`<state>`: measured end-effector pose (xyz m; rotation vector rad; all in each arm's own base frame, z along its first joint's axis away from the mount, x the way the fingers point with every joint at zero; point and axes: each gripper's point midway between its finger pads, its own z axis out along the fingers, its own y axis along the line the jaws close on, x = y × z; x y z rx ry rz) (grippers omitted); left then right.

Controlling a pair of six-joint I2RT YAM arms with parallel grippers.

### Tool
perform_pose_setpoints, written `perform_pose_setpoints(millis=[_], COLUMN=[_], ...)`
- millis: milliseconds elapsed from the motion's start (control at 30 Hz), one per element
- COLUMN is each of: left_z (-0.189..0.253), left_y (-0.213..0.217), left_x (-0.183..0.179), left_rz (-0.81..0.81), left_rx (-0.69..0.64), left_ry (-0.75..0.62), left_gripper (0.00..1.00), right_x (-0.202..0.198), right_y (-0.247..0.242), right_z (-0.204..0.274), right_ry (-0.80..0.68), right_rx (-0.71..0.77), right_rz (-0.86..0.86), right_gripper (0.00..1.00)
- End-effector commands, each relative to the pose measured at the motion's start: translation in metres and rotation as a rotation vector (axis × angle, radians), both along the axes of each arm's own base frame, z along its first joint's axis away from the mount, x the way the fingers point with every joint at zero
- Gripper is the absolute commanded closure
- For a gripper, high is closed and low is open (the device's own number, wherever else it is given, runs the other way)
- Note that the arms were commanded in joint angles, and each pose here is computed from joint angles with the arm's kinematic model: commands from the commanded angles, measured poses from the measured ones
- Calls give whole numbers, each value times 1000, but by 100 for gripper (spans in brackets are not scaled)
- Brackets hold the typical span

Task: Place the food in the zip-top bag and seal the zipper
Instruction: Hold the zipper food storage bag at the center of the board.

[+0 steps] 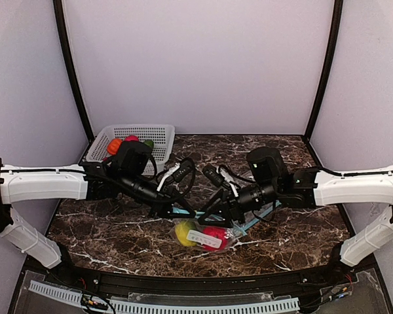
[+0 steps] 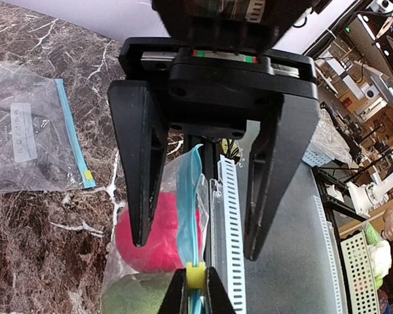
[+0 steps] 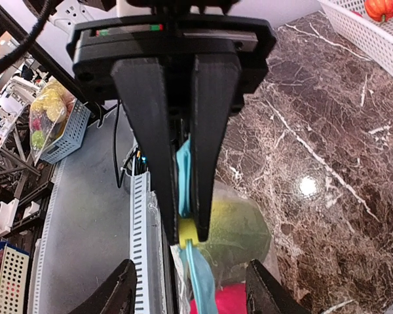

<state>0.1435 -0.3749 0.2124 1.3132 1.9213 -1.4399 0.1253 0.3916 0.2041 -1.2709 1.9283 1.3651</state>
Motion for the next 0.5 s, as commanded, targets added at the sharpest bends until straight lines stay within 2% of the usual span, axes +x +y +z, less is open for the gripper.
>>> perform_pose_setpoints(millis=[0,467], left_z=[20,30], left_y=[-1,-4], left_x=[-4,-4], left_rz=[5,15], left_rx=[-85,-140], left_ry=[-7,24], left_gripper=[99,99], right_x=[-2,1], right_y=[15,26], right_z=[13,1], right_ry=[-19,-35], right_rx=[59,35], right_rz=[18,-8], right_gripper=[45,48])
